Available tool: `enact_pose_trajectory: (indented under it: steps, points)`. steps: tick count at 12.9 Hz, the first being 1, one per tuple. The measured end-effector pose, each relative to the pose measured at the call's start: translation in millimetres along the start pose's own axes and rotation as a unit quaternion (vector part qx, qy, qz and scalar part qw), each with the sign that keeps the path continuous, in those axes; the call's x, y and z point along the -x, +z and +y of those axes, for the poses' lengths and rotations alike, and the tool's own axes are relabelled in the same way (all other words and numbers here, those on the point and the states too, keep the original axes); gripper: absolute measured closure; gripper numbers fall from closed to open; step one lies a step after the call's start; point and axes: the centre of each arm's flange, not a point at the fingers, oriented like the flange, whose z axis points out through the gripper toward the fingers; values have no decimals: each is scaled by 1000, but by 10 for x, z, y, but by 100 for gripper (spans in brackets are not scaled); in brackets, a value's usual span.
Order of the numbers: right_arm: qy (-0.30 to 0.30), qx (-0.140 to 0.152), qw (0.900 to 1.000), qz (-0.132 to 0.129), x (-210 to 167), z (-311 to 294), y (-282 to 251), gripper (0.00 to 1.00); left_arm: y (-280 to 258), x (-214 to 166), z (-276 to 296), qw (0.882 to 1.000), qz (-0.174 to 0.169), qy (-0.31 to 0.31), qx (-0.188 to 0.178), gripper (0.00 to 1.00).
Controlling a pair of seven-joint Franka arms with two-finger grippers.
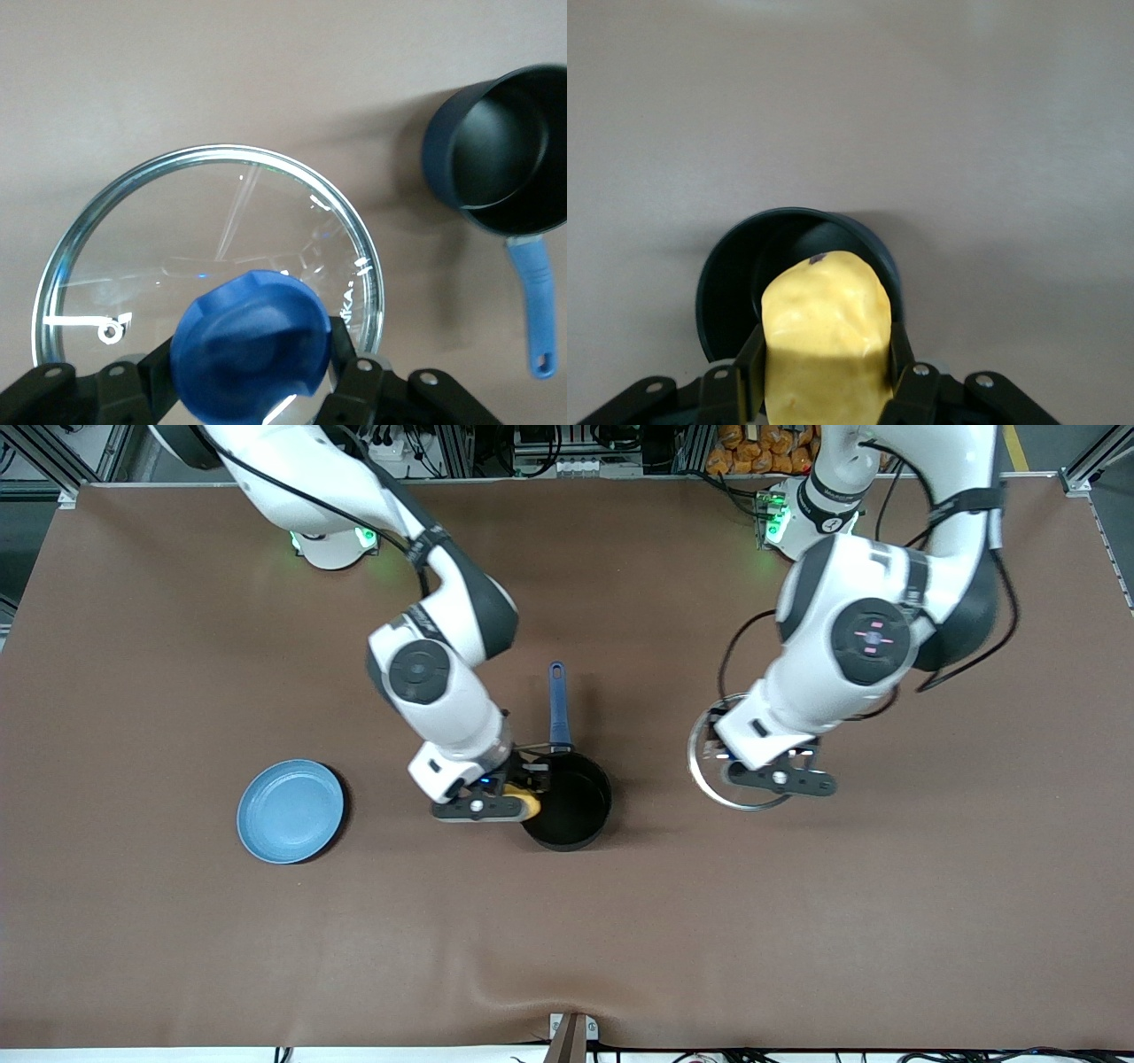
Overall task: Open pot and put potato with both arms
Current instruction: 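Lower the potato into the saucepan and open the right gripper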
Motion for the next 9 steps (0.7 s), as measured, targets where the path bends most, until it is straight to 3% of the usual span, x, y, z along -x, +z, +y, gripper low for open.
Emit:
enact_pose_trajectory:
  steps: [5, 9]
  points:
    - [-14, 24, 1000, 4, 161, -237, 618, 44, 597, 21, -679, 999, 35, 25, 3, 39]
    - [-20, 37, 999, 12, 303, -323, 1123, 44, 1097, 79, -866, 997, 78, 26, -9, 39]
